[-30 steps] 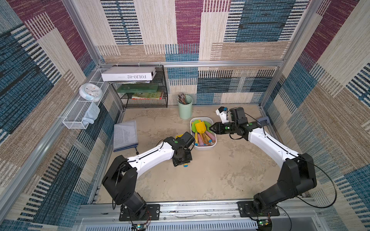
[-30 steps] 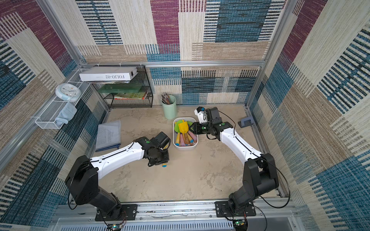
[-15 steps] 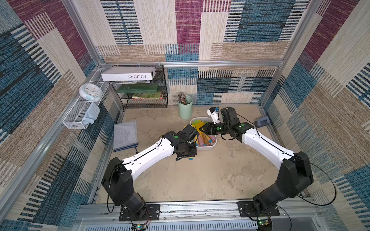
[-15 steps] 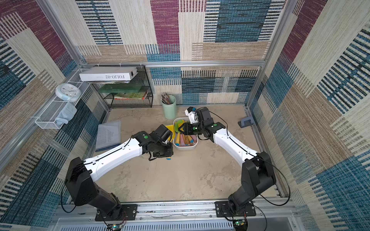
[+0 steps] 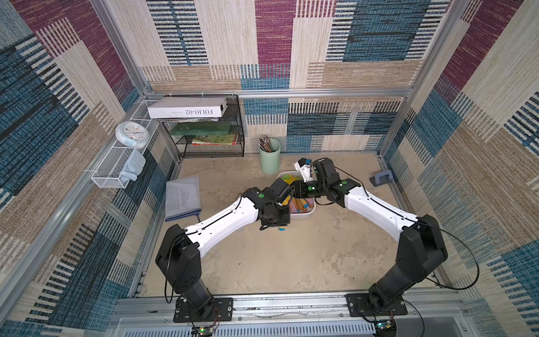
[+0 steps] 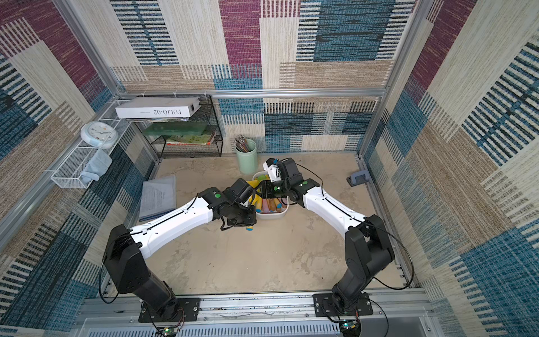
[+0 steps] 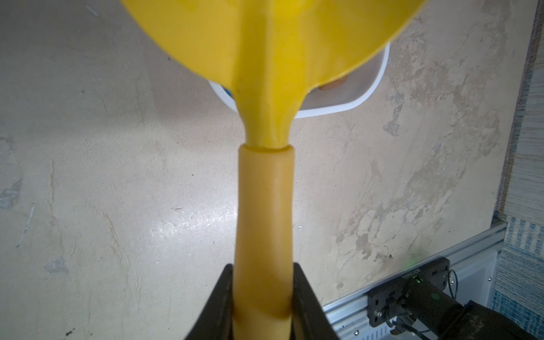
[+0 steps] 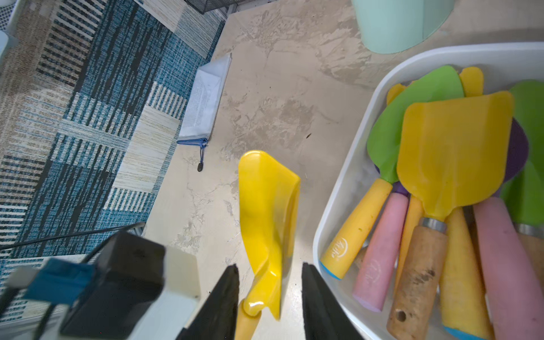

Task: Put the shovel into the storage box
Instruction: Pick up the shovel from the center of the board.

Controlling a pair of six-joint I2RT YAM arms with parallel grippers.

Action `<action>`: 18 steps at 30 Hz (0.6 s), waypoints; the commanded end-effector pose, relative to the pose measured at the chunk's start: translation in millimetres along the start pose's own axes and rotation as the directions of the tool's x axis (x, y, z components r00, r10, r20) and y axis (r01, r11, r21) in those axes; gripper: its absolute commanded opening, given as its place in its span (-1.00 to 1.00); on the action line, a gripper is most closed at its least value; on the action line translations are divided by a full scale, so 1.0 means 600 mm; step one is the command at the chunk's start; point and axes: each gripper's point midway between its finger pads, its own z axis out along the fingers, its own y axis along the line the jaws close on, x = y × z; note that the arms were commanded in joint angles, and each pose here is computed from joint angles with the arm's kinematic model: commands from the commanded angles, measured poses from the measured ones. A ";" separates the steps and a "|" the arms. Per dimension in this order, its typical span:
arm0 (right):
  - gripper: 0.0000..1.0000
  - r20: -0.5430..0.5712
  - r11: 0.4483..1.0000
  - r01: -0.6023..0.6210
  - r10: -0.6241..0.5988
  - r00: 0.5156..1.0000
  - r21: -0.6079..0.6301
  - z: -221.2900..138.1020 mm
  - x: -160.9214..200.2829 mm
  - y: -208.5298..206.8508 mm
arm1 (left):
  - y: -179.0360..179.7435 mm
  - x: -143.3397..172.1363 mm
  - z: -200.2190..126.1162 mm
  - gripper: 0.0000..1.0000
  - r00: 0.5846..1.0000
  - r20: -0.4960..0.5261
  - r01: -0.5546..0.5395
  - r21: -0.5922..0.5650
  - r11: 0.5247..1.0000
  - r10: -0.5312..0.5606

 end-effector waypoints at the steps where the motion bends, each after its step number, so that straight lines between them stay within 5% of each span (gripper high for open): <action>1: -0.29 0.026 1.000 0.002 -0.002 1.000 0.016 0.006 -0.010 -0.001 | -0.003 -0.004 -0.005 -0.90 1.000 0.006 -0.014 0.001 1.000 0.014; 13: -1.00 0.037 1.000 -0.006 0.005 0.999 0.030 0.021 -0.013 -0.004 | -0.009 -0.007 -0.005 -0.86 1.000 0.002 -0.014 0.012 1.000 0.014; 15: -1.00 0.037 0.999 -0.007 0.006 0.999 0.031 0.023 -0.013 -0.005 | -0.014 -0.008 -0.008 -0.61 1.000 0.003 -0.020 0.023 1.000 0.020; 18: -1.00 0.041 0.999 -0.008 0.007 0.999 0.032 0.024 -0.017 -0.005 | -0.021 -0.008 -0.013 0.12 1.000 0.000 -0.031 0.042 0.999 0.031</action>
